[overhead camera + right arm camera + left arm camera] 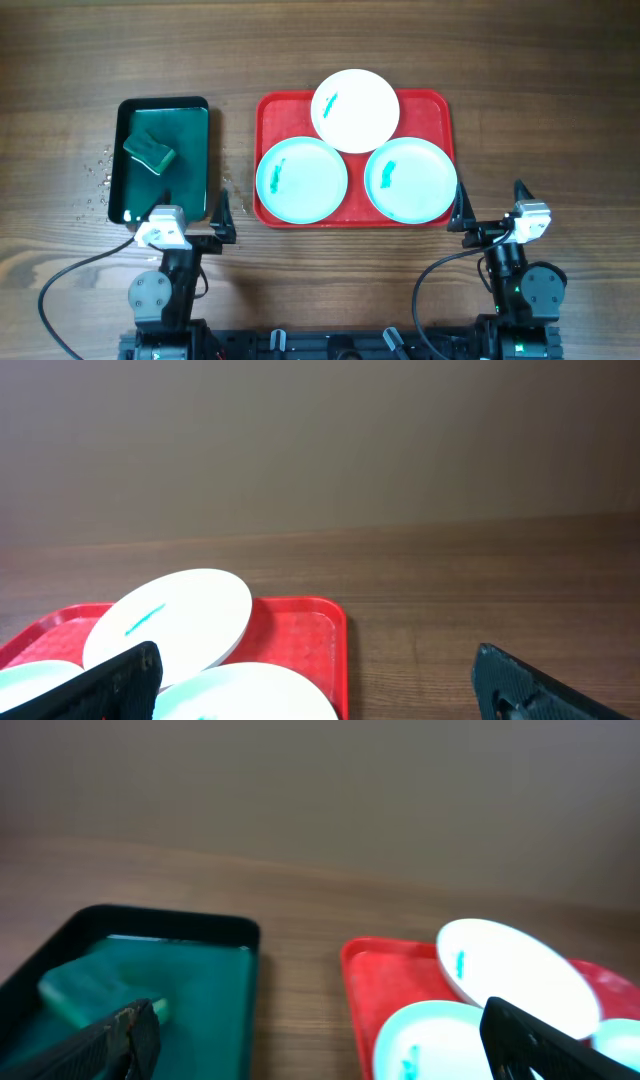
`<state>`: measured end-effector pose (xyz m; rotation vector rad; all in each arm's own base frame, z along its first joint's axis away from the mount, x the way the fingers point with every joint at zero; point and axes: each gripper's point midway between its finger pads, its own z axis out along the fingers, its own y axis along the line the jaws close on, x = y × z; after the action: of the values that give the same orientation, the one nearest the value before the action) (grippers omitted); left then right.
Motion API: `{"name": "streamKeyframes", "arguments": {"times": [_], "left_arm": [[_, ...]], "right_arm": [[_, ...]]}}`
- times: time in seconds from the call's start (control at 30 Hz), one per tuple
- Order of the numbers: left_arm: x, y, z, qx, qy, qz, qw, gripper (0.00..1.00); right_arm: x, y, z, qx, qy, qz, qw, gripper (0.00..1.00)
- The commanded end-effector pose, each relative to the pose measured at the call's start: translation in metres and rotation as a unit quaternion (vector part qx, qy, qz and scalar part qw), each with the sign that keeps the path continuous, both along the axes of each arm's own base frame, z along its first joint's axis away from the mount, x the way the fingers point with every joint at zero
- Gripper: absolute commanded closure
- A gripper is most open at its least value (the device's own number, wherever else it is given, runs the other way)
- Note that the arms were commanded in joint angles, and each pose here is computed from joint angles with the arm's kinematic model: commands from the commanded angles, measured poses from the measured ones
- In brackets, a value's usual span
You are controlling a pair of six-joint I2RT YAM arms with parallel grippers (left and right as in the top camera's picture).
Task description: Clean dirty plates on tray and stack at the side
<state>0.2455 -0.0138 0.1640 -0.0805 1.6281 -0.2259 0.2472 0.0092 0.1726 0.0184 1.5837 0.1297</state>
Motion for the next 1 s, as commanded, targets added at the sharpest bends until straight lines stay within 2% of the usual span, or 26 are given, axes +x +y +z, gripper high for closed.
{"name": "streamKeyframes", "arguments": {"times": [0.0, 0.07, 0.13, 0.17, 0.23, 0.27, 0.3, 0.37, 0.43, 0.5, 0.57, 0.67, 0.8, 0.87, 0.97], "left_arm": [[-0.025, -0.075, 0.005, -0.121, 0.024, -0.224, 0.967, 0.0], [-0.045, -0.101, 0.008, -0.159, 0.047, -0.312, 0.935, 0.0], [-0.053, -0.108, 0.016, -0.154, 0.036, -0.343, 0.926, 0.0], [-0.055, -0.11, 0.027, -0.142, 0.01, -0.354, 0.924, 0.0], [-0.067, -0.113, 0.071, -0.092, -0.1, -0.377, 0.916, 0.0], [-0.073, -0.11, 0.094, -0.069, -0.158, -0.371, 0.912, 0.0], [-0.077, -0.094, 0.136, -0.057, -0.25, -0.317, 0.913, 0.0], [-0.073, -0.074, 0.167, -0.057, -0.289, -0.249, 0.923, 0.0], [-0.067, -0.066, 0.186, -0.016, -0.291, -0.211, 0.933, 0.0], [-0.048, -0.057, 0.194, 0.001, -0.237, -0.173, 0.956, 0.0], [-0.019, -0.038, 0.192, -0.016, -0.135, -0.112, 0.984, 0.0], [0.015, -0.019, 0.176, -0.01, 0.027, -0.057, 0.998, 0.0], [0.043, -0.028, 0.151, -0.024, 0.187, -0.086, 0.978, 0.0], [0.063, -0.013, 0.129, -0.04, 0.243, -0.037, 0.969, 0.0], [0.083, 0.03, 0.105, -0.099, 0.311, 0.091, 0.941, 0.0]], "right_arm": [[0.0, 0.0, 0.001, 0.007, -0.002, 0.002, 1.0, 0.0], [0.0, 0.0, 0.001, 0.007, -0.002, 0.002, 1.0, 0.0], [0.0, 0.0, 0.001, 0.007, -0.002, 0.002, 1.0, 0.0], [0.0, 0.0, 0.001, 0.007, -0.002, 0.002, 1.0, 0.0], [0.0, 0.0, 0.001, 0.007, -0.002, 0.002, 1.0, 0.0], [0.0, 0.0, 0.001, 0.007, -0.002, 0.002, 1.0, 0.0], [0.0, 0.0, 0.001, 0.007, -0.002, 0.002, 1.0, 0.0], [0.0, 0.0, 0.001, 0.007, -0.002, 0.002, 1.0, 0.0], [0.0, 0.0, 0.001, 0.007, -0.002, 0.002, 1.0, 0.0], [0.0, 0.0, 0.001, 0.007, -0.002, 0.002, 1.0, 0.0], [0.0, 0.0, 0.001, 0.007, -0.002, 0.002, 1.0, 0.0], [0.0, 0.0, 0.001, 0.007, -0.002, 0.002, 1.0, 0.0], [0.0, 0.0, 0.001, 0.007, -0.002, 0.002, 1.0, 0.0], [0.0, 0.0, 0.001, 0.007, -0.002, 0.002, 1.0, 0.0], [0.0, 0.0, 0.001, 0.007, -0.002, 0.002, 1.0, 0.0]]}}
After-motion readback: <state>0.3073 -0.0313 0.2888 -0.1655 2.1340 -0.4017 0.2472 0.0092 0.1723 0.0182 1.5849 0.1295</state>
